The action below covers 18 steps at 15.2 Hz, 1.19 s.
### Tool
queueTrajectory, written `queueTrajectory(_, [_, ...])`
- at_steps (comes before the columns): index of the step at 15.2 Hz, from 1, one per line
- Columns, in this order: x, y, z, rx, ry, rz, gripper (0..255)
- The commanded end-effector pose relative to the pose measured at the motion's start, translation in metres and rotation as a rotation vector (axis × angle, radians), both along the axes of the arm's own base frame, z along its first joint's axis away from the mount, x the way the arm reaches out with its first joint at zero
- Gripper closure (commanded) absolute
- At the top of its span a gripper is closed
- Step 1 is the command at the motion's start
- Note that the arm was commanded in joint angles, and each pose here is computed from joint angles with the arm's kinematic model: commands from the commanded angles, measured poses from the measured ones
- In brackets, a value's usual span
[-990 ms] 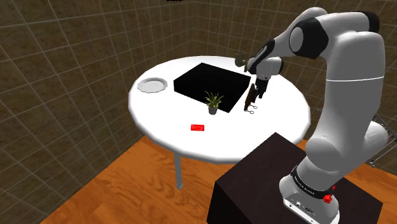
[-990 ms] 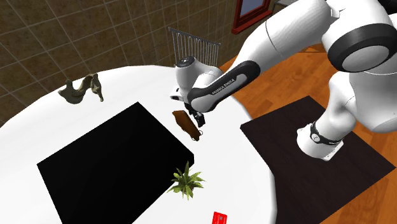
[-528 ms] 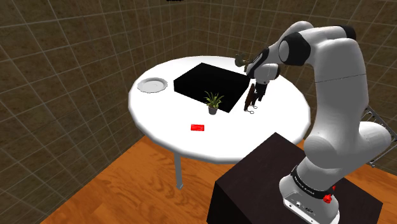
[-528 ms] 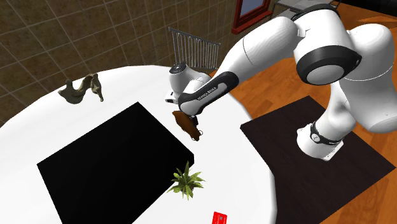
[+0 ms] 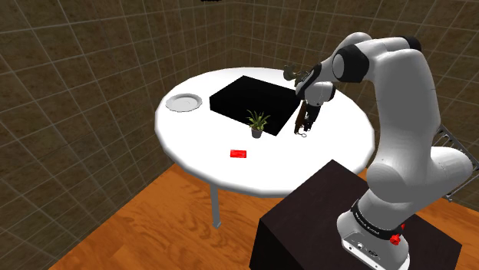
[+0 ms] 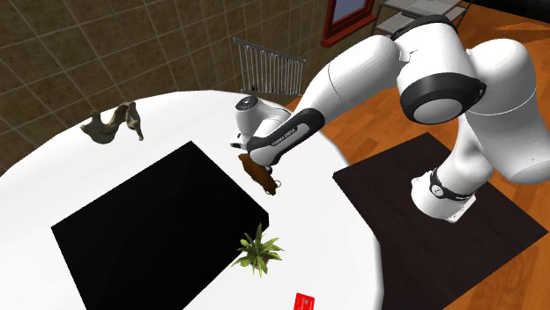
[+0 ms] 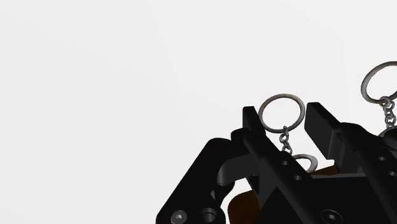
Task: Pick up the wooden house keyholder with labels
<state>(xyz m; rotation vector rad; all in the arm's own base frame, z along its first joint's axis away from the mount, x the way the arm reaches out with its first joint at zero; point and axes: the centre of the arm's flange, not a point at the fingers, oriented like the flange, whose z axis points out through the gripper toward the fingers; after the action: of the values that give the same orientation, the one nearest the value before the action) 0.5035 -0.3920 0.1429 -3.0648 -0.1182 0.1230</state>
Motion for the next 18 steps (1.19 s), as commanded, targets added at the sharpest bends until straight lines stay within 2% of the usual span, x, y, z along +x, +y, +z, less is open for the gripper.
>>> queueTrajectory(1, [0.0,0.0,0.0,0.0,0.0,0.0,255])
queueTrajectory(8, [0.0,0.0,0.0,0.0,0.0,0.0,255])
queueTrajectory(18, [0.0,0.0,0.052,0.0,0.0,0.0,255])
